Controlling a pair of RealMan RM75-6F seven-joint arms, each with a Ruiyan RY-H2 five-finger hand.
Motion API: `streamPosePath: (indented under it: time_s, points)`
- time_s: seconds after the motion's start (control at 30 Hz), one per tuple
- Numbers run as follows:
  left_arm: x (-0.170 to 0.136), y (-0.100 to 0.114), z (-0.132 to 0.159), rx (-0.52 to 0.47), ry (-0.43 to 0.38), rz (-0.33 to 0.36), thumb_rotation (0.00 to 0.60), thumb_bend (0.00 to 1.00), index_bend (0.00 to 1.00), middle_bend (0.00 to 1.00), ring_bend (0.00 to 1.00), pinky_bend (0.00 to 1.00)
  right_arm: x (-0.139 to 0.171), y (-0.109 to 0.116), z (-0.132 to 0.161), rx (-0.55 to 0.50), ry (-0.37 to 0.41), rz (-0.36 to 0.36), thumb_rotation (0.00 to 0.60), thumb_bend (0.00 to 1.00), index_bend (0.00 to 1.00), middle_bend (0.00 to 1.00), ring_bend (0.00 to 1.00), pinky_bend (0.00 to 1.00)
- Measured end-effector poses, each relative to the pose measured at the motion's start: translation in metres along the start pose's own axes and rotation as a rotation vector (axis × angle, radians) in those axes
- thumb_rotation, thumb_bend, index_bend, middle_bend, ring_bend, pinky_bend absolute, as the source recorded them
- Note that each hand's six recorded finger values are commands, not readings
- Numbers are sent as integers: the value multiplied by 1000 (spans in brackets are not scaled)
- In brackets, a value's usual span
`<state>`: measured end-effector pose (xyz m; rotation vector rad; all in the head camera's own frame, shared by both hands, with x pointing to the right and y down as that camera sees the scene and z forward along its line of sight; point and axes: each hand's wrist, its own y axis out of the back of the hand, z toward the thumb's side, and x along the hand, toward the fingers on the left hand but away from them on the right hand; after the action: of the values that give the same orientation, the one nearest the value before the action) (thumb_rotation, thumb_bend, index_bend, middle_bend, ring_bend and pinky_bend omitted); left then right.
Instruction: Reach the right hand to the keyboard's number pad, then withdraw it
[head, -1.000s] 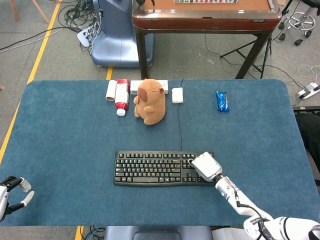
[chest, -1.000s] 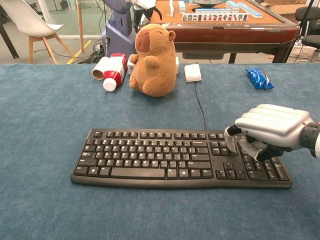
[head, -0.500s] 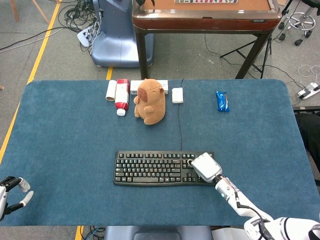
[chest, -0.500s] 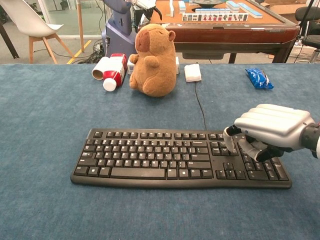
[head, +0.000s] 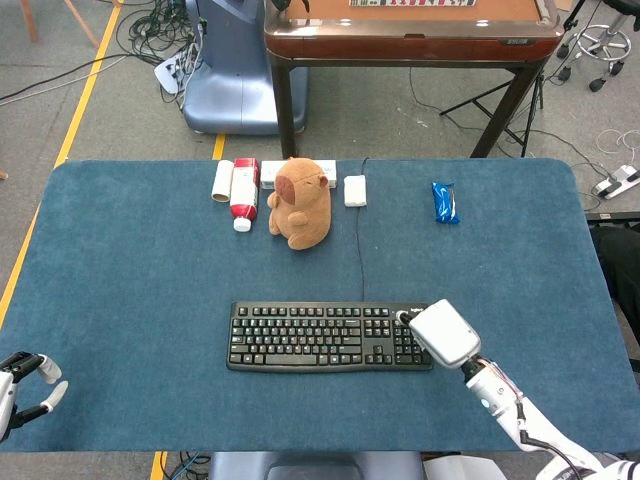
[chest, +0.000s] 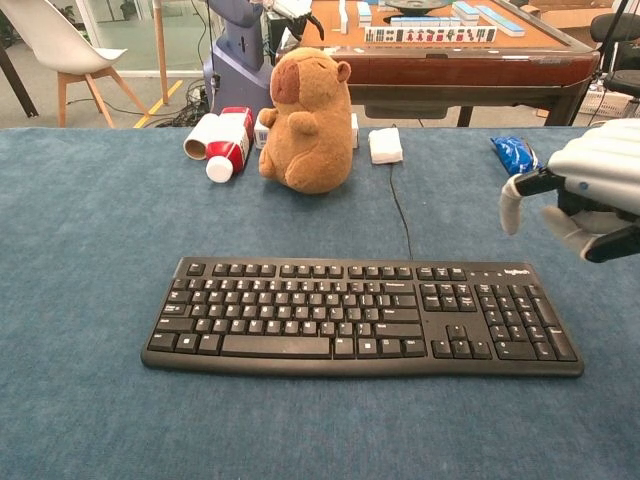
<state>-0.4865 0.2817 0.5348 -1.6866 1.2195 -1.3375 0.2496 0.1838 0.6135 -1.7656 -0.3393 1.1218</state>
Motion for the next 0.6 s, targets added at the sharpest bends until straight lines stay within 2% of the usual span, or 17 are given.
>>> streamPosePath:
  time_s: [0.3,0.6]
  points:
    - [-2,4,6,-3,-21,22,600,224,598,627,460,790,43,11,-19,-49,-39,-88,600,976,415,553,520,879]
    - [-6,7,14,3,-45,43,600,224,577,622,459,787,98,12,-41,-104,-116,-187,600,971,415,514,478,803]
